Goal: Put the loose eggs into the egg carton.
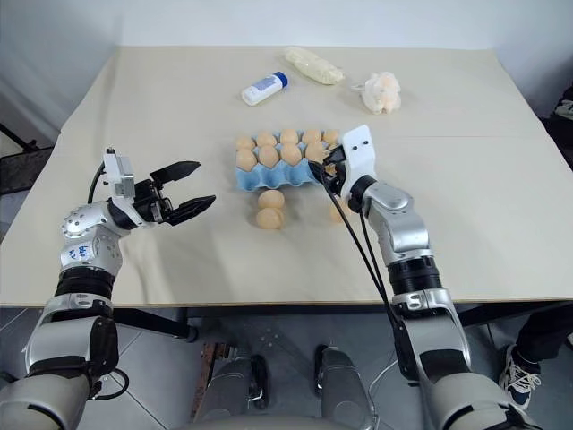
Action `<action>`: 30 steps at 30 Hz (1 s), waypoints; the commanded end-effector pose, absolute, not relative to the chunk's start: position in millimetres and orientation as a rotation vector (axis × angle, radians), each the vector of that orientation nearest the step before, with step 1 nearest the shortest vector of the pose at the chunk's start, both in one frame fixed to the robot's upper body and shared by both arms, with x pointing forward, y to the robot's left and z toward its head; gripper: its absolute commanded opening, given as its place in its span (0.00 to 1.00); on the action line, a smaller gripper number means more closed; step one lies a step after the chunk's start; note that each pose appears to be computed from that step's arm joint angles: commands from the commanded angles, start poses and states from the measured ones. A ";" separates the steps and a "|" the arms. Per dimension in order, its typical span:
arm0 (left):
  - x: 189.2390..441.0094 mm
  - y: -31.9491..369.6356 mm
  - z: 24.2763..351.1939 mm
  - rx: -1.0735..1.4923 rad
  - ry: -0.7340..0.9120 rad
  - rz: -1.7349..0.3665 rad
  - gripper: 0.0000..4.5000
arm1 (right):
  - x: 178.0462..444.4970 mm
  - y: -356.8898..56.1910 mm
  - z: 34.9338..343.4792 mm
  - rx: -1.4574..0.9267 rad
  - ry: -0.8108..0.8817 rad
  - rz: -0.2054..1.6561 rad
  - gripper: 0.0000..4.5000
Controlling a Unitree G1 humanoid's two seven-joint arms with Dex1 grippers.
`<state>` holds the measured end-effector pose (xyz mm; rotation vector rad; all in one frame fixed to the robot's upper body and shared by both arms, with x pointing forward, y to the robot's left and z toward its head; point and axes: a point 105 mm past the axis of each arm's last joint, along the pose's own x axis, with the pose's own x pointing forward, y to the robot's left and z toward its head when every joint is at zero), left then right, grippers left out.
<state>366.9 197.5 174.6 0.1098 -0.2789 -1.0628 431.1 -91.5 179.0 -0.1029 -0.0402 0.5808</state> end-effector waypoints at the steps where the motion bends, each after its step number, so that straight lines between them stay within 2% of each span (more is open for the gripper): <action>1: 364.4 205.4 183.4 0.140 -0.315 -1.031 1.00 | 441.4 -87.7 191.1 -0.132 -0.099 0.559 0.46; 8: 362.4 208.6 182.3 0.144 -0.320 -1.009 1.00 | 455.0 -82.6 185.6 -0.165 -0.086 0.543 0.46; 15: 362.5 211.2 183.2 0.146 -0.323 -0.993 1.00 | 449.5 -78.9 194.0 -0.160 -0.127 0.594 0.99; 19: 362.0 211.0 182.9 0.145 -0.323 -0.994 1.00 | 438.8 -79.1 204.8 -0.160 -0.170 0.643 0.99; 24: 361.0 210.9 182.4 0.145 -0.322 -1.001 1.00 | 414.4 -101.0 211.8 -0.149 -0.183 0.672 0.99; 30: 360.4 213.4 181.6 0.147 -0.317 -1.001 1.00 | 370.8 -143.9 193.0 -0.180 -0.093 0.701 0.99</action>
